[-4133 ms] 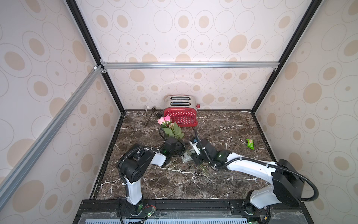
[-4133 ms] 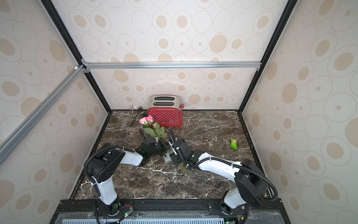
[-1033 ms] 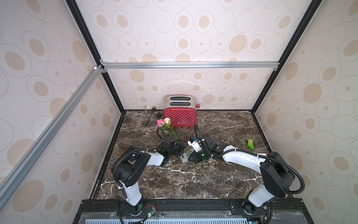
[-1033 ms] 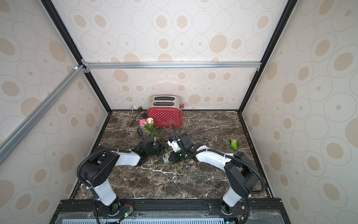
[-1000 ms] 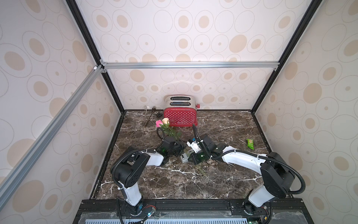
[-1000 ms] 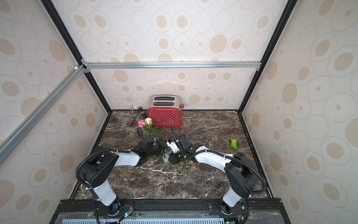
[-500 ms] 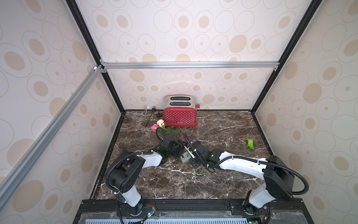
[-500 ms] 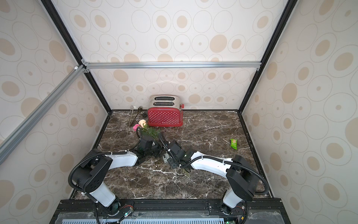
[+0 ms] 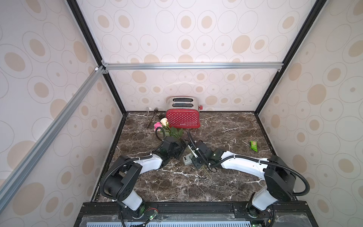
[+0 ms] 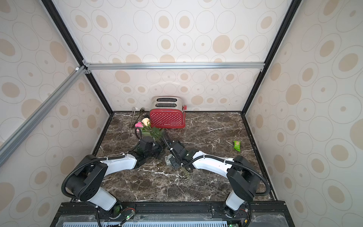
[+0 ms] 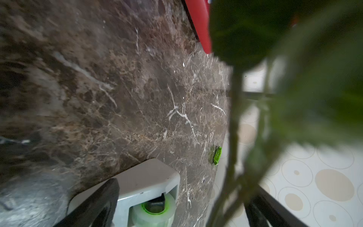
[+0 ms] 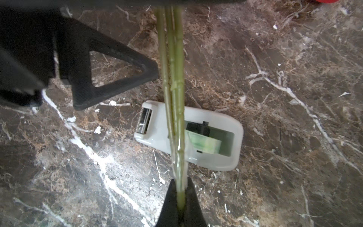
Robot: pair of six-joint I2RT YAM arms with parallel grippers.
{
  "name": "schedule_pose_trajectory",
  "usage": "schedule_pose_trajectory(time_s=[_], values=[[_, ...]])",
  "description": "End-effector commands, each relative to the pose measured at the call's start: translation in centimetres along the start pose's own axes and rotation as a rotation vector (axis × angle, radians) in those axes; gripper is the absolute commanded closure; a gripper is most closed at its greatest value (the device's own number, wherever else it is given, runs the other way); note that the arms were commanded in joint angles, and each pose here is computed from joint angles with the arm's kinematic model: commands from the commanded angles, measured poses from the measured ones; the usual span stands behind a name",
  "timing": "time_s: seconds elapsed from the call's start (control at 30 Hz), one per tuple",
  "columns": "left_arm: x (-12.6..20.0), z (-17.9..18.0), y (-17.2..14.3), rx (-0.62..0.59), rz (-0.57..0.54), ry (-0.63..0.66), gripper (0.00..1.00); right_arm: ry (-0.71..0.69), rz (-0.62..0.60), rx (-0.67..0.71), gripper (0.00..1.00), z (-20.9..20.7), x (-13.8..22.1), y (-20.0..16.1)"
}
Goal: Wrap bouquets with tape
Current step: Wrap the tape around the bouquet.
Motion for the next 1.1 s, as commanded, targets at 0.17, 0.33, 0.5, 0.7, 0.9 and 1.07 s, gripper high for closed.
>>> schedule_pose_trajectory(time_s=[0.17, 0.33, 0.5, 0.7, 0.9, 1.07], values=[[1.3, 0.2, -0.6, -0.077, -0.046, -0.086, 0.02, 0.028, 0.029, -0.05, 1.0, -0.1, -0.1, 0.4], [0.8, -1.0, 0.0, -0.047, -0.064, -0.086, 0.02, 0.007, -0.017, 0.0, 1.0, 0.0, 0.5, 0.3], [0.8, -2.6, -0.1, -0.003, -0.05, -0.107, 0.02, -0.084, -0.05, 0.115, 1.0, 0.9, 0.6, -0.2], [-0.6, -2.6, -1.1, 0.07, 0.037, -0.071, 0.34, -0.166, -0.101, 0.182, 1.0, 1.5, 0.9, -0.5], [-1.6, -2.7, -1.8, 0.131, 0.067, -0.117, 0.47, -0.16, -0.101, 0.209, 1.0, 1.9, 0.6, -0.9], [-2.2, -2.7, -2.5, 0.142, 0.096, -0.122, 0.65, -0.158, -0.106, 0.202, 1.0, 2.0, 0.6, -0.9]])
Point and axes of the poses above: each gripper's point midway between its finger pads, its own x axis back along the fingers, its own z axis along the line the jaws close on, y = z × x, the point moved 9 cm from there along x, back along the fingers, and after that the axes turned 6 degrees about -x, right-handed, at the moved point
